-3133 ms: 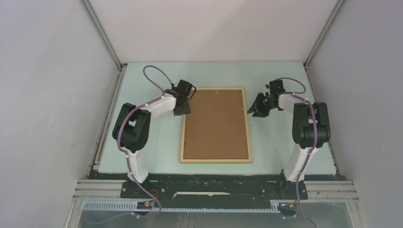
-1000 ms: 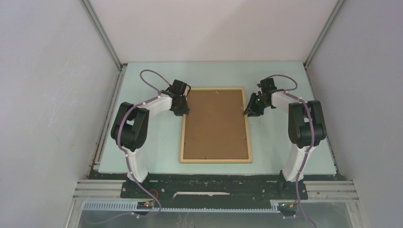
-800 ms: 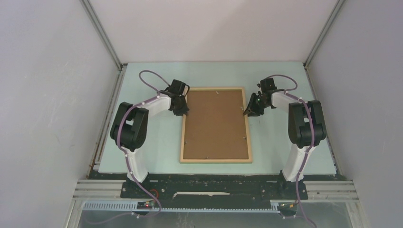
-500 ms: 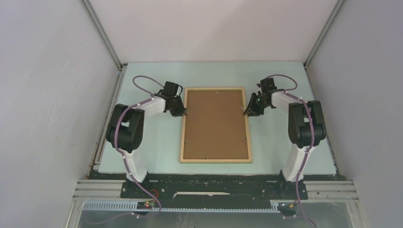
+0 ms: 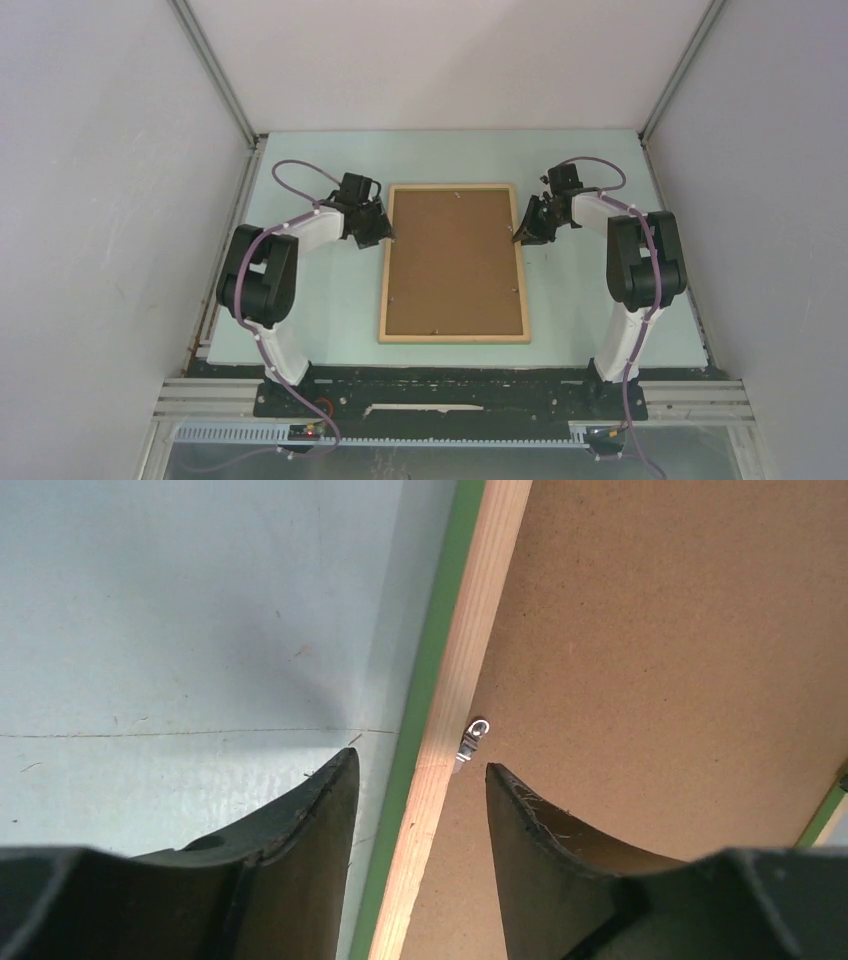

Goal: Put the photo into the frame
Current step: Install the photo frame at the center of the board.

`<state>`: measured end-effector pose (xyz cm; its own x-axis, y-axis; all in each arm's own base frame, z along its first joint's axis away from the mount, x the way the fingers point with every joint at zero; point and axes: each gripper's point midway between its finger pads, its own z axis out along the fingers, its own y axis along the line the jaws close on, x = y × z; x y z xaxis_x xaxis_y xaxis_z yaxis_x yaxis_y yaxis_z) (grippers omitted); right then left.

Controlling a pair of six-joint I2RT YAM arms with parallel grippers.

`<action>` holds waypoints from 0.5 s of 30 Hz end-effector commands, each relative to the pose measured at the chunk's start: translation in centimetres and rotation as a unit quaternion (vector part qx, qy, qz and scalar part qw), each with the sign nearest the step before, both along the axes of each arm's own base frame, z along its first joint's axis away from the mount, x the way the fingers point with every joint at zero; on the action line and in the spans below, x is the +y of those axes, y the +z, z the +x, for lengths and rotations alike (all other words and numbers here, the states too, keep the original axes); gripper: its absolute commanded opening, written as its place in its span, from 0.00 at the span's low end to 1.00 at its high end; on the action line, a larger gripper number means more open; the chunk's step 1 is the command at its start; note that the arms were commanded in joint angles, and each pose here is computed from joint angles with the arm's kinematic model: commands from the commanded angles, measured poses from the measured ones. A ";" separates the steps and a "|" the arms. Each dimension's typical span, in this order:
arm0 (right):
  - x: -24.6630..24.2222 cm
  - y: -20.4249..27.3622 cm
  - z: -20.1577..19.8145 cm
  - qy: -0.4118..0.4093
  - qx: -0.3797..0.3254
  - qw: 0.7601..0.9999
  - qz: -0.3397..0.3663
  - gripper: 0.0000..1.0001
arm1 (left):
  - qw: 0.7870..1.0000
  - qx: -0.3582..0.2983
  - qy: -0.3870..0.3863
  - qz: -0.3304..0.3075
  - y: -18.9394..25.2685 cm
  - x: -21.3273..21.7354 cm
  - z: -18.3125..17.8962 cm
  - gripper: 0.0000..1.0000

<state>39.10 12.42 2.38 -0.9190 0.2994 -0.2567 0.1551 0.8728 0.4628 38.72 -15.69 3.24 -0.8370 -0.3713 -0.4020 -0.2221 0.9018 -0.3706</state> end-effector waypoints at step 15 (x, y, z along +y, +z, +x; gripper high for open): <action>-0.1 0.0 0.7 0.005 -0.006 1.000 -0.006 0.29 | 0.999 0.000 -0.005 0.052 -0.4 0.5 0.4 0.49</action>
<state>39.10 12.44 2.39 -0.9196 0.2964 -0.2577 0.1514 0.8730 0.4636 38.43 -14.86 2.90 -0.8358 -0.3585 -0.4157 -0.2381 0.9191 -0.3139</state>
